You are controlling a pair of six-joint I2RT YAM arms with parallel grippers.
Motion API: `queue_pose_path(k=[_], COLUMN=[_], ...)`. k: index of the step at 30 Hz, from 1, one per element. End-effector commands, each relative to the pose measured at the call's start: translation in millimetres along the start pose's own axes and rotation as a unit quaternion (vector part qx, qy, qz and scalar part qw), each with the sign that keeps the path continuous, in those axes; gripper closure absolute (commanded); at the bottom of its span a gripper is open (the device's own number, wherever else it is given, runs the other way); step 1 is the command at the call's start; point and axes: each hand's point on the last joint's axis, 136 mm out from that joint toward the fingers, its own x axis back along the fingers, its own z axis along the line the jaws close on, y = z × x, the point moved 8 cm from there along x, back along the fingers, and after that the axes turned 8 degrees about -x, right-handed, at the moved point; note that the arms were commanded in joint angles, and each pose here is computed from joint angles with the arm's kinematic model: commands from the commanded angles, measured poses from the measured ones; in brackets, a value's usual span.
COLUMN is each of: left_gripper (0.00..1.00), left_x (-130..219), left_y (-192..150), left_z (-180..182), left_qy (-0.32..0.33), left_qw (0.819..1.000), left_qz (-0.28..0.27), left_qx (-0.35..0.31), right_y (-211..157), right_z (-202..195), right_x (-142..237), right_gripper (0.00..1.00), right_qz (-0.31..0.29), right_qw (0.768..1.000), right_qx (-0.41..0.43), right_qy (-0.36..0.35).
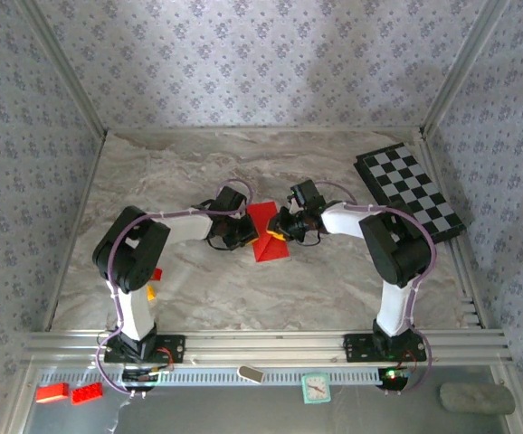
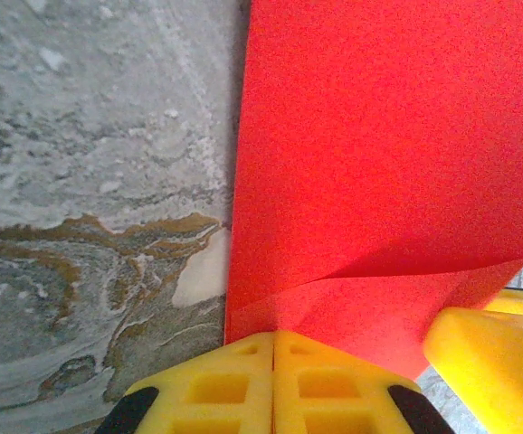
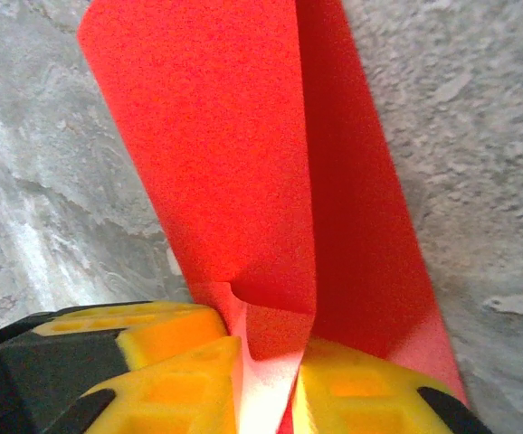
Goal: Fold a paper plane with a square sheet of paper (pick it up from the middle)
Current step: Pick up the paper from the center of the table.
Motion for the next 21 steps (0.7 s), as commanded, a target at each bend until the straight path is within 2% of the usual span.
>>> queue_pose_path(k=[1, 8, 12, 17, 19, 21], left_gripper=[0.92, 0.92, 0.83, 0.60, 0.47, 0.29], left_x=[-3, 5, 26, 69, 85, 101], left_y=[-10, -6, 2, 12, 13, 13], left_z=[20, 11, 4, -2, -3, -5], left_qy=[0.041, 0.021, -0.009, -0.050, -0.072, -0.106], left_qw=[0.999, 0.999, 1.000, 0.996, 0.994, 0.988], left_qz=[0.019, 0.014, -0.013, -0.066, -0.087, -0.113], left_qx=[0.024, 0.020, 0.018, 0.012, 0.010, 0.009], right_y=[-2, -2, 1, 5, 6, 7], right_z=[-1, -2, 8, 31, 43, 55], right_x=[-1, -1, 8, 31, 42, 56], right_gripper=[0.81, 0.91, 0.97, 0.99, 0.99, 0.99], right_qz=[0.010, 0.008, -0.007, -0.030, -0.036, -0.038], right_qw=[1.000, 1.000, 0.999, 0.994, 0.990, 0.985], right_qx=[-0.008, 0.002, 0.037, 0.091, 0.108, 0.121], right_qy=[0.012, 0.013, 0.018, 0.057, 0.083, 0.117])
